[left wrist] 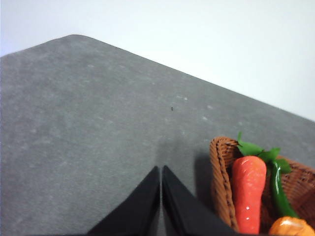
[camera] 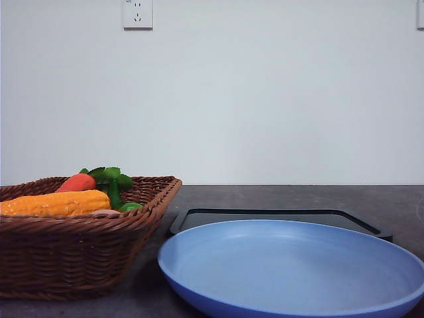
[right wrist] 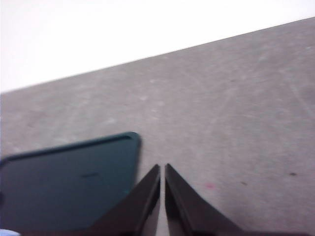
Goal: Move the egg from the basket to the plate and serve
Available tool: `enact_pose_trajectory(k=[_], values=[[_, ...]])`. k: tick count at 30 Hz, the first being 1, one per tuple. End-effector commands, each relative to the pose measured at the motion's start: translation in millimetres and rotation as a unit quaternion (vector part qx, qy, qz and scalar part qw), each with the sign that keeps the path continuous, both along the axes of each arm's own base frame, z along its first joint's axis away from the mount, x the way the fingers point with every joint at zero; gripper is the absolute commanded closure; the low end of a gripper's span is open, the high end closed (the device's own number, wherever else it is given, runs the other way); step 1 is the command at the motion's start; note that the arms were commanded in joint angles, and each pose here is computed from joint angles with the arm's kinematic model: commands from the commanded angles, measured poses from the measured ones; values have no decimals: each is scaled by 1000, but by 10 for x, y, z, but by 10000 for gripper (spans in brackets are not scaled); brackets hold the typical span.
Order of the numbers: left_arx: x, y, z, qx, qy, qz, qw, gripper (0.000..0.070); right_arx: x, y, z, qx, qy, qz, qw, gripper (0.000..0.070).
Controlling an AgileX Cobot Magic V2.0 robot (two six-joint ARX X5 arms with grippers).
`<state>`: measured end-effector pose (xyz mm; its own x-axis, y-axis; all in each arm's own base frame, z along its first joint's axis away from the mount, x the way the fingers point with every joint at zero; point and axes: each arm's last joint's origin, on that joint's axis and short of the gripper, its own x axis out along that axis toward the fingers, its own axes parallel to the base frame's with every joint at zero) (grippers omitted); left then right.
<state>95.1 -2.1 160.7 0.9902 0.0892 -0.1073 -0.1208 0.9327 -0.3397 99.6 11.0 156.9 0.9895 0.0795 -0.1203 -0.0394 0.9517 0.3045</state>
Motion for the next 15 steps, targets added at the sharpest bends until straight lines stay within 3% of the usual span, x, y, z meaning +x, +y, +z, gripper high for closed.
enact_pose_trajectory(k=[1,9,15], values=[[14,-1,-74,-20,5,1,1000,700,1,7,27,26,-13,10,1000,700],[0,-53,-7,-32,8,-89,995,700,-8,35,124,45,-39,59,996,700],[-26,-67,234,-38,45,-114,992,700,-72,26,388,55,-9,55,997,700]])
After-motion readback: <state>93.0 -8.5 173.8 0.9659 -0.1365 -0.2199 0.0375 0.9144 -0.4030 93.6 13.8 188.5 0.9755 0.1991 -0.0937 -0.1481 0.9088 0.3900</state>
